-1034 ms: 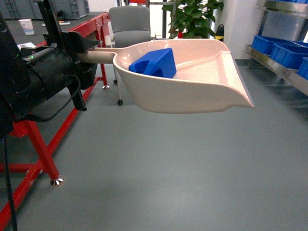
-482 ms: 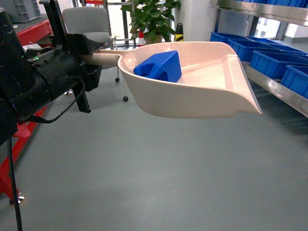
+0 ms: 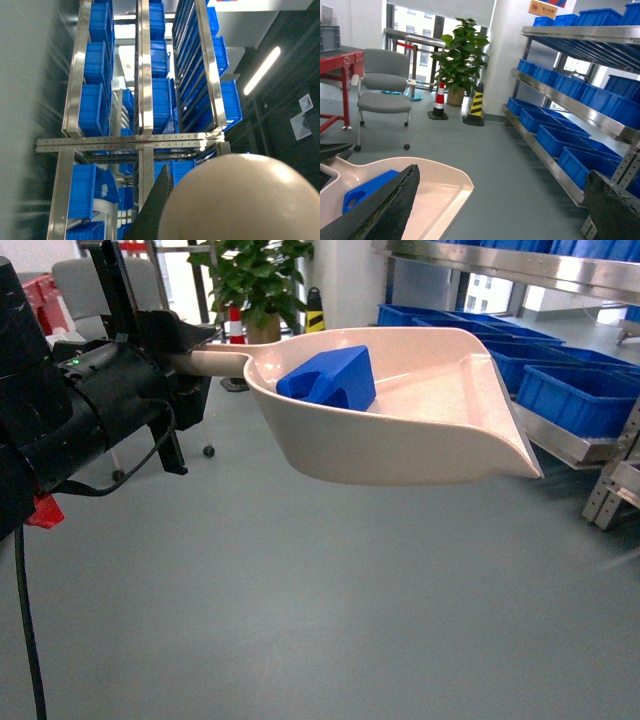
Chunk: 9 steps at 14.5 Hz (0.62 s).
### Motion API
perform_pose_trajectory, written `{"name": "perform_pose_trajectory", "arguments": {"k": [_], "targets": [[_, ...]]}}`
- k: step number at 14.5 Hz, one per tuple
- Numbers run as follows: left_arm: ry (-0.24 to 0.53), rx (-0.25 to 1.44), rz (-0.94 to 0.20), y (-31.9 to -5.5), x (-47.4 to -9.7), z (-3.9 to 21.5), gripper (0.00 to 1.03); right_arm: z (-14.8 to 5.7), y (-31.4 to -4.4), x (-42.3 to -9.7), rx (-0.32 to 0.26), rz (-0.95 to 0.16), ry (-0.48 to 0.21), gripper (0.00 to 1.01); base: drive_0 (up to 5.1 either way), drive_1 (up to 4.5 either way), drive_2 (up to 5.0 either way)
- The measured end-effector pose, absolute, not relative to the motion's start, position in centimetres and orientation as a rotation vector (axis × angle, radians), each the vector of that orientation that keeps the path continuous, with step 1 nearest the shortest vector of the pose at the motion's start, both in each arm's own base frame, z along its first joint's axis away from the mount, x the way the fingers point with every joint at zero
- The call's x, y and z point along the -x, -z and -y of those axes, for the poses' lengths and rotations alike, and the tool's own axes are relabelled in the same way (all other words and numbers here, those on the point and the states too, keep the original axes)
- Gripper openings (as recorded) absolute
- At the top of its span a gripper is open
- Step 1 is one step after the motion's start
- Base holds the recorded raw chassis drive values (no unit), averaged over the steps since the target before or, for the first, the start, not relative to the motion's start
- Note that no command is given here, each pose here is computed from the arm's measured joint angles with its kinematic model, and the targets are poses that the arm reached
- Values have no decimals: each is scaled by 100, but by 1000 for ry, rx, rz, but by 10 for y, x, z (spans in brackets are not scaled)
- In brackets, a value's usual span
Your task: Place part in tray to right shelf
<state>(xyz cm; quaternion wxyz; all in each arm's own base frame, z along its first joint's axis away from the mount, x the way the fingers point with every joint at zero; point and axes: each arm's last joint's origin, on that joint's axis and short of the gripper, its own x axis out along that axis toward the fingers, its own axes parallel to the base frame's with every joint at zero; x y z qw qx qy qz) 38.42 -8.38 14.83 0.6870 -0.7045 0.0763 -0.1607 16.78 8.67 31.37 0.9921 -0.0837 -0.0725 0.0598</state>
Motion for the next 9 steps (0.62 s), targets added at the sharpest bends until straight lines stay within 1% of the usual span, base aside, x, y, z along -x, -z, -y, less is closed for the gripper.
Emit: {"name": "perform_pose_trajectory", "arguments": {"k": [9], "targets": [[359,1577,-170,-148,-384,83,12,-87,-314,-168,168,145,-120,98,-155,-155,-155]]}}
